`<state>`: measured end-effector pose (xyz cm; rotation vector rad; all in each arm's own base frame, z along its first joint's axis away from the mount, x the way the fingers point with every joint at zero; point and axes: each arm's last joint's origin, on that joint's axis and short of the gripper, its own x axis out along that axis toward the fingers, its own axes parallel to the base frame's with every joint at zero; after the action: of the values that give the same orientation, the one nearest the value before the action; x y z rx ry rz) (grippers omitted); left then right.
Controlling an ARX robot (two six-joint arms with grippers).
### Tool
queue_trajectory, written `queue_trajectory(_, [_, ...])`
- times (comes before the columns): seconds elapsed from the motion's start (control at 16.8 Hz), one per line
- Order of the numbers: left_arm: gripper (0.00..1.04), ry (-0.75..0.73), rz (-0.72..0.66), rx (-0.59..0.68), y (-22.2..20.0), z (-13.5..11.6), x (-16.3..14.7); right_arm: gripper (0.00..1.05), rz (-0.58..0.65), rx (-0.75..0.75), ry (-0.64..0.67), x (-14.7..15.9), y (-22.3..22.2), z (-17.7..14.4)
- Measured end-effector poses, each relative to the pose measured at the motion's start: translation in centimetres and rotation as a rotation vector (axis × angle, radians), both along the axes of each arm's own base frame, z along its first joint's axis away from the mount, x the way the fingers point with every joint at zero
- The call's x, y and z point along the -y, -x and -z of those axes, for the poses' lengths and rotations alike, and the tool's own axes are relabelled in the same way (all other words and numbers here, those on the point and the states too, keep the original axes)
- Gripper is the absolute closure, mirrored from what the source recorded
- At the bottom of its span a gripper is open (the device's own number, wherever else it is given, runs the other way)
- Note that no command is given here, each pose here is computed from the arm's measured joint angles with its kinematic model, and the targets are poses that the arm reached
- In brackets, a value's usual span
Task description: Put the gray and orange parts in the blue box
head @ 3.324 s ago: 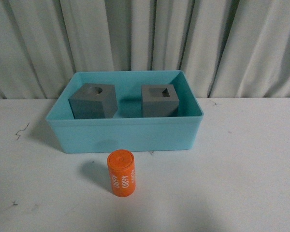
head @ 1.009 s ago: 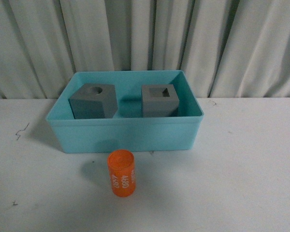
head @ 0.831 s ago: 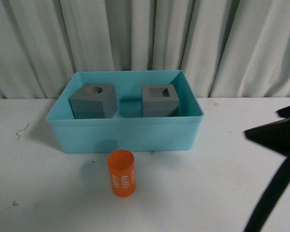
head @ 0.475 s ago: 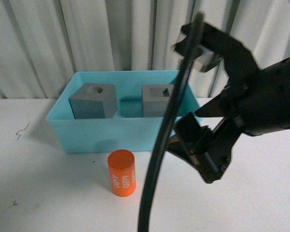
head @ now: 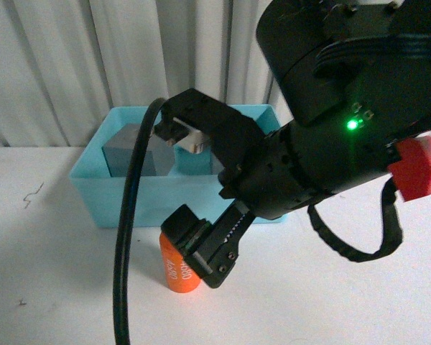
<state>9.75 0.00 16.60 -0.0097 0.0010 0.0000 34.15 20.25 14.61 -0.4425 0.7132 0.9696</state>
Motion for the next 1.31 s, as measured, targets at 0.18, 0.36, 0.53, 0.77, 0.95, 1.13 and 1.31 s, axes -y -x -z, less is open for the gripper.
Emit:
queue_trajectory(0.18, [0.07,0.0,0.0,0.0,0.0,0.0,0.0,0.06,-0.036,0.013,0.009,-1.9,-0.2,0.8])
queue_trajectory(0.36, [0.07,0.0,0.0,0.0,0.0,0.0,0.0,0.06,-0.031,0.017,0.052,-3.0,-1.2,2.3])
queue_trajectory(0.53, [0.07,0.0,0.0,0.0,0.0,0.0,0.0,0.06,-0.022,0.002,0.072,-3.8,-1.6,3.6])
queue_trajectory(0.77, [0.07,0.0,0.0,0.0,0.0,0.0,0.0,0.06,-0.034,-0.018,0.086,-5.1,-1.0,4.6])
queue_trajectory(0.95, [0.07,0.0,0.0,0.0,0.0,0.0,0.0,0.13,-0.019,-0.021,0.09,-5.3,-0.9,4.6])
queue_trajectory(1.13, [0.07,0.0,0.0,0.0,0.0,0.0,0.0,0.44,0.002,-0.022,0.115,-5.1,-0.9,4.7])
queue_trajectory(1.31, [0.07,0.0,0.0,0.0,0.0,0.0,0.0,0.57,0.024,-0.014,0.124,-4.6,-1.0,4.4])
